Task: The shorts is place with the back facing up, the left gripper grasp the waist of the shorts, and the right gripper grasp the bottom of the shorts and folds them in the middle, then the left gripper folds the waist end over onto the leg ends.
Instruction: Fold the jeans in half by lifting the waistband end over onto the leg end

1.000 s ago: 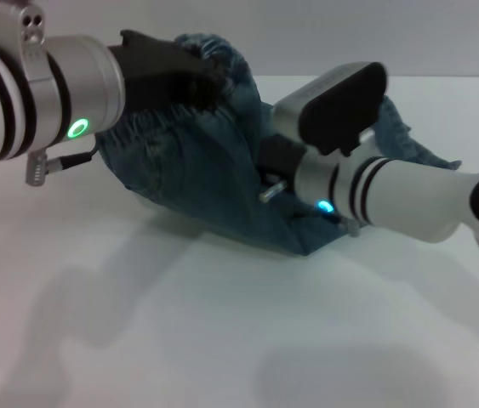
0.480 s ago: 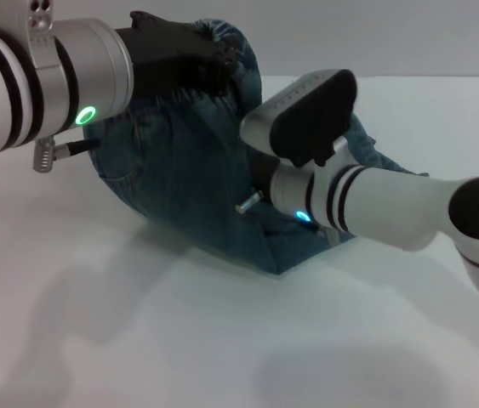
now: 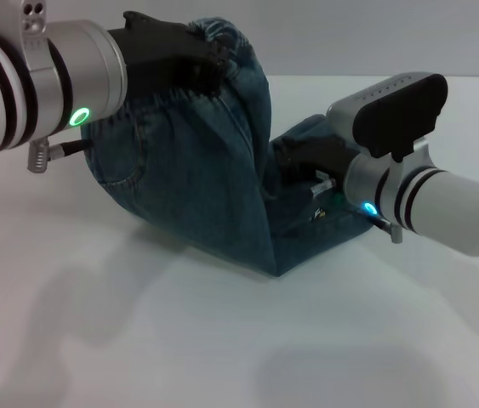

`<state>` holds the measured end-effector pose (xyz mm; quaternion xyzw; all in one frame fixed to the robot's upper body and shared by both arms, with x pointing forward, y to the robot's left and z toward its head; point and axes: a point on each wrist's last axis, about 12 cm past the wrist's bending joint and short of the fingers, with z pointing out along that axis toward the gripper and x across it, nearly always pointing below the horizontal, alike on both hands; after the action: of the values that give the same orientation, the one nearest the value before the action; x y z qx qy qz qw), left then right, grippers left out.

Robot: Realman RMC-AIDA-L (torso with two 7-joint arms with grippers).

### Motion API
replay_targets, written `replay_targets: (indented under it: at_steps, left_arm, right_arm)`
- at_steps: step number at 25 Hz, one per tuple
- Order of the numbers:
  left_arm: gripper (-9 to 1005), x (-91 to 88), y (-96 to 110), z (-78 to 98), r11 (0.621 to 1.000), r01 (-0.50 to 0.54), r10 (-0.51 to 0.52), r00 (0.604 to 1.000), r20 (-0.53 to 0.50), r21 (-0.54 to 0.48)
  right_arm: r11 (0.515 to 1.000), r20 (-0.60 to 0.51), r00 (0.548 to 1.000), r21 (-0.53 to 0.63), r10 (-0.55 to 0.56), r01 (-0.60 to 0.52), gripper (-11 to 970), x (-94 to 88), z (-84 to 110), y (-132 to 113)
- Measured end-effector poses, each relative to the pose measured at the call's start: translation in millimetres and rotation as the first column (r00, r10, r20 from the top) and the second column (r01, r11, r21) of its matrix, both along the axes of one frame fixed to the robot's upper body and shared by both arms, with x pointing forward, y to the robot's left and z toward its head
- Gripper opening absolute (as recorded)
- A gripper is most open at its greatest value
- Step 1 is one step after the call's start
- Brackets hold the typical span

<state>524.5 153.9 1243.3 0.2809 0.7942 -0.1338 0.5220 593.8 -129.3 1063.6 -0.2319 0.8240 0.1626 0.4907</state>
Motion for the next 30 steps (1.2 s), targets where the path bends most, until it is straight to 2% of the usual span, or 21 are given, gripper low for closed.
replay_targets:
  at_steps: [4,9,16,30]
  left_arm:
    - [88,-0.1,-2,0.8,1.000,0.006,-0.006,1.000,0.004,-0.004]
    - [93,0.6,-2,1.8,1.000,0.006,-0.006,1.000,0.012,-0.009]
    - [102,2.2,-3,2.7,1.000,0.007,-0.006,1.000,0.020,-0.020]
    - [119,2.2,-5,3.6,0.999,0.013,-0.012,0.999,0.030,-0.031]
  right_arm:
    - [0.999,0.004,0.999,-0.004,0.032,-0.032,60,0.1,2.0,10]
    - [0.993,0.015,0.993,0.002,0.117,-0.117,60,-10.0,6.7,34]
    - [0.982,0.004,0.982,0.011,0.189,-0.189,59,-21.6,7.3,53]
    - [0.972,-0.005,0.972,0.009,0.234,-0.234,59,-29.1,6.0,65]
